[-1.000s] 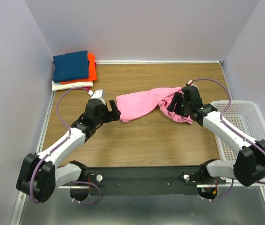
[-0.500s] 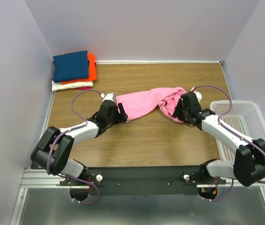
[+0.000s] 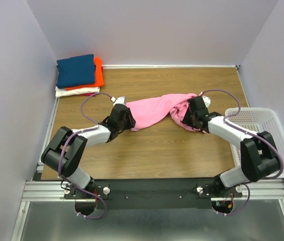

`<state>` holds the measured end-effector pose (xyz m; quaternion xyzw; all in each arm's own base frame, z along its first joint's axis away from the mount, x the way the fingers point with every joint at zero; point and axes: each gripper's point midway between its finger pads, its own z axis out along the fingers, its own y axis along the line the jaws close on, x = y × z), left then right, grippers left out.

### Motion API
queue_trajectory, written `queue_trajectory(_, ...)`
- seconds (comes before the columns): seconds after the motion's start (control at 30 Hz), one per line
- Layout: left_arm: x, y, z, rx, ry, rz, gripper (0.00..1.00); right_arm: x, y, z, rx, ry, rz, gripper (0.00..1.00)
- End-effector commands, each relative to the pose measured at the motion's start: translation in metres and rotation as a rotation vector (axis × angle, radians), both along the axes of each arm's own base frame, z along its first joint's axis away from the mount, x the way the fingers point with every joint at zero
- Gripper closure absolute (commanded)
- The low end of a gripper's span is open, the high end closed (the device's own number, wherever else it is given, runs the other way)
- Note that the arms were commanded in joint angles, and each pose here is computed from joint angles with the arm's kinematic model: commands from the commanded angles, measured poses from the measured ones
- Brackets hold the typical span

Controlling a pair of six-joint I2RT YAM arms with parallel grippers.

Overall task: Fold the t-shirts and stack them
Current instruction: Move the tshirt to the center of the board, then flatten the tshirt out

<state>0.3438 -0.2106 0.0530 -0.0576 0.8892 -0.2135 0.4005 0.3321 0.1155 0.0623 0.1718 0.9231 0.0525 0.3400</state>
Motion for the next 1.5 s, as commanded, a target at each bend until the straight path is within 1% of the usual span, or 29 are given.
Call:
queue_trajectory(0.0, 0.011, -0.001, 0.008, 0.017, -0.038, 0.022, 0.65, 0.020, 0.012, 0.005, 0.021, -0.036, 0.003, 0.47)
queue_trajectory(0.1, 0.013, 0.002, 0.019, 0.017, -0.062, 0.034, 0.69, 0.023, 0.012, 0.003, 0.014, -0.037, -0.003, 0.47)
queue_trajectory(0.2, 0.015, 0.003, 0.028, 0.020, -0.077, 0.037, 0.75, 0.027, 0.015, -0.002, 0.012, -0.027, 0.003, 0.47)
queue_trajectory(0.3, 0.017, 0.003, 0.036, 0.016, -0.088, 0.037, 0.76, 0.029, 0.018, -0.008, 0.013, -0.021, 0.008, 0.47)
queue_trajectory(0.43, 0.019, 0.005, 0.044, 0.016, -0.100, 0.043, 0.77, 0.028, 0.018, -0.016, 0.003, -0.002, 0.006, 0.56)
queue_trajectory(0.47, 0.020, 0.005, 0.046, 0.016, -0.103, 0.046, 0.77, 0.028, 0.018, -0.017, 0.000, -0.001, 0.004, 0.62)
queue_trajectory(0.53, 0.021, 0.007, 0.051, 0.015, -0.109, 0.049, 0.77, 0.026, 0.018, -0.016, 0.005, -0.003, 0.001, 0.70)
queue_trajectory(0.57, 0.022, 0.010, 0.054, 0.015, -0.112, 0.054, 0.77, 0.026, 0.017, -0.012, 0.011, -0.012, -0.003, 0.79)
queue_trajectory(0.63, 0.025, 0.013, 0.060, 0.011, -0.117, 0.066, 0.77, 0.026, 0.017, -0.008, 0.012, -0.024, -0.004, 0.88)
queue_trajectory(0.67, 0.025, 0.015, 0.066, 0.007, -0.125, 0.071, 0.77, 0.026, 0.015, -0.006, 0.011, -0.031, -0.005, 0.97)
queue_trajectory(0.7, 0.027, 0.018, 0.070, 0.001, -0.129, 0.079, 0.78, 0.025, 0.016, -0.005, 0.008, -0.031, 0.002, 1.00)
queue_trajectory(0.73, 0.028, 0.020, 0.075, -0.003, -0.132, 0.085, 0.78, 0.025, 0.016, 0.000, 0.011, -0.041, 0.004, 1.00)
queue_trajectory(0.8, 0.030, 0.024, 0.086, -0.011, -0.153, 0.097, 0.82, 0.023, 0.014, 0.005, 0.011, -0.050, 0.006, 1.00)
queue_trajectory(0.87, 0.028, 0.028, 0.094, -0.016, -0.156, 0.105, 0.82, 0.023, 0.012, 0.019, 0.017, -0.083, 0.003, 1.00)
queue_trajectory(0.93, 0.024, 0.032, 0.091, -0.011, -0.142, 0.117, 0.82, 0.019, 0.010, 0.028, 0.018, -0.097, 0.004, 1.00)
queue_trajectory(1.0, 0.018, 0.035, 0.088, -0.017, -0.134, 0.124, 0.68, 0.018, 0.008, 0.041, 0.020, -0.121, 0.004, 0.99)
queue_trajectory(1.03, 0.011, 0.037, 0.074, -0.011, -0.108, 0.127, 0.60, 0.016, 0.008, 0.044, 0.020, -0.123, 0.006, 1.00)
queue_trajectory(1.1, 0.004, 0.038, 0.059, -0.016, -0.080, 0.126, 0.44, 0.015, 0.009, 0.051, 0.035, -0.135, 0.013, 1.00)
queue_trajectory(1.2, -0.013, 0.038, 0.026, -0.006, -0.027, 0.105, 0.41, 0.014, 0.011, 0.057, 0.047, -0.144, 0.025, 1.00)
queue_trajectory(1.23, -0.012, 0.035, 0.027, -0.015, -0.036, 0.097, 0.39, 0.014, 0.011, 0.058, 0.048, -0.145, 0.025, 1.00)
queue_trajectory(1.27, -0.020, 0.030, 0.018, -0.016, -0.021, 0.070, 0.35, 0.014, 0.011, 0.060, 0.049, -0.149, 0.027, 1.00)
queue_trajectory(1.3, -0.022, 0.028, 0.015, -0.018, -0.026, 0.060, 0.35, 0.014, 0.011, 0.061, 0.048, -0.151, 0.027, 0.99)
queue_trajectory(1.33, -0.024, 0.024, 0.014, -0.033, -0.037, 0.044, 0.30, 0.014, 0.011, 0.065, 0.049, -0.158, 0.029, 1.00)
queue_trajectory(1.4, -0.028, 0.015, 0.011, -0.041, -0.042, 0.009, 0.25, 0.014, 0.010, 0.066, 0.045, -0.158, 0.028, 1.00)
queue_trajectory(1.47, -0.024, 0.011, 0.013, -0.039, -0.055, 0.001, 0.25, 0.014, 0.011, 0.066, 0.046, -0.159, 0.030, 0.99)
